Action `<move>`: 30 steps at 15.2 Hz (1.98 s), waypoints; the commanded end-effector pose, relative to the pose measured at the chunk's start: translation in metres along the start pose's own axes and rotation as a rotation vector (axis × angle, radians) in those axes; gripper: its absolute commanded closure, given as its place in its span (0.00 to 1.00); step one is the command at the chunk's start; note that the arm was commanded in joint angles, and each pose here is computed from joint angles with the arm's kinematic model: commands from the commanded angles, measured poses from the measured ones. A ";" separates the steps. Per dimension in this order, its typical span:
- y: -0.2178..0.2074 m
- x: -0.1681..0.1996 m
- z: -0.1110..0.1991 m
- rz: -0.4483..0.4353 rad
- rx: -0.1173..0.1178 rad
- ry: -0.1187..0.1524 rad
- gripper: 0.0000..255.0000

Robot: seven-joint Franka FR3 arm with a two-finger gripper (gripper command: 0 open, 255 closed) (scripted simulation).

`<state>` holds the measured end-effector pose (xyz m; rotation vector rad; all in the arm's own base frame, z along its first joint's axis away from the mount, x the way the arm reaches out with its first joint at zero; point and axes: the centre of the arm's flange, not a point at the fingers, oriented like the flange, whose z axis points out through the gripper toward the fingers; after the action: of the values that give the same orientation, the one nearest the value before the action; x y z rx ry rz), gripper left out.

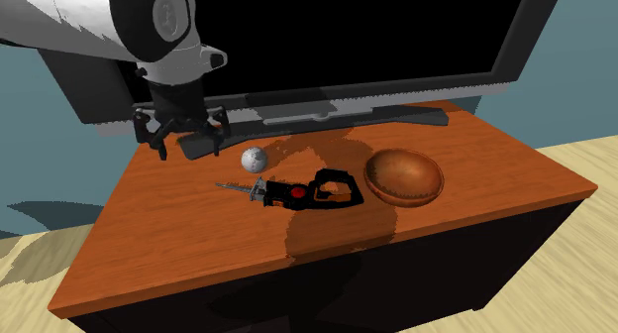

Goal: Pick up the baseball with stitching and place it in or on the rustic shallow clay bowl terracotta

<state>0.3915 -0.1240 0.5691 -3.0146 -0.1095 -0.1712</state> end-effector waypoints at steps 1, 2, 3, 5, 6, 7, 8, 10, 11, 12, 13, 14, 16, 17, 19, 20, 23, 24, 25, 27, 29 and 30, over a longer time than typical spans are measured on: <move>0.023 0.012 0.010 -0.003 0.010 0.005 0.00; 0.035 0.018 0.014 -0.005 0.015 0.007 0.00; 0.046 0.024 0.018 -0.006 0.020 0.010 0.00; 0.069 0.037 0.026 -0.008 0.031 0.014 0.00; 0.080 0.043 0.031 -0.009 0.037 0.017 0.00; 0.092 0.050 0.035 -0.010 0.042 0.019 0.00; 0.103 0.056 0.039 -0.012 0.048 0.021 0.00; 0.126 0.069 0.048 -0.014 0.058 0.026 0.00; 0.137 0.076 0.052 -0.015 0.064 0.028 0.00; 0.148 0.082 0.057 -0.016 0.069 0.031 0.00; 0.151 0.084 0.058 -0.017 0.071 0.031 0.00; 0.150 0.084 0.063 -0.017 0.071 0.031 0.00; 0.150 0.084 0.074 -0.017 0.071 0.031 0.00; 0.149 0.085 0.079 -0.017 0.071 0.031 0.00; 0.149 0.085 0.090 -0.017 0.071 0.031 0.00; 0.148 0.085 0.098 -0.017 0.071 0.031 0.00; 0.148 0.085 0.098 -0.017 0.071 0.031 0.00; 0.148 0.085 0.098 -0.017 0.071 0.031 0.00; 0.148 0.085 0.098 -0.017 0.071 0.031 0.00; 0.148 0.085 0.098 -0.017 0.071 0.031 0.00; 0.148 0.085 0.098 -0.017 0.071 0.031 1.00; 0.148 0.085 0.098 -0.017 0.071 0.031 1.00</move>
<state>0.4981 -0.2527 0.4655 -2.9400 -0.1351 -0.2114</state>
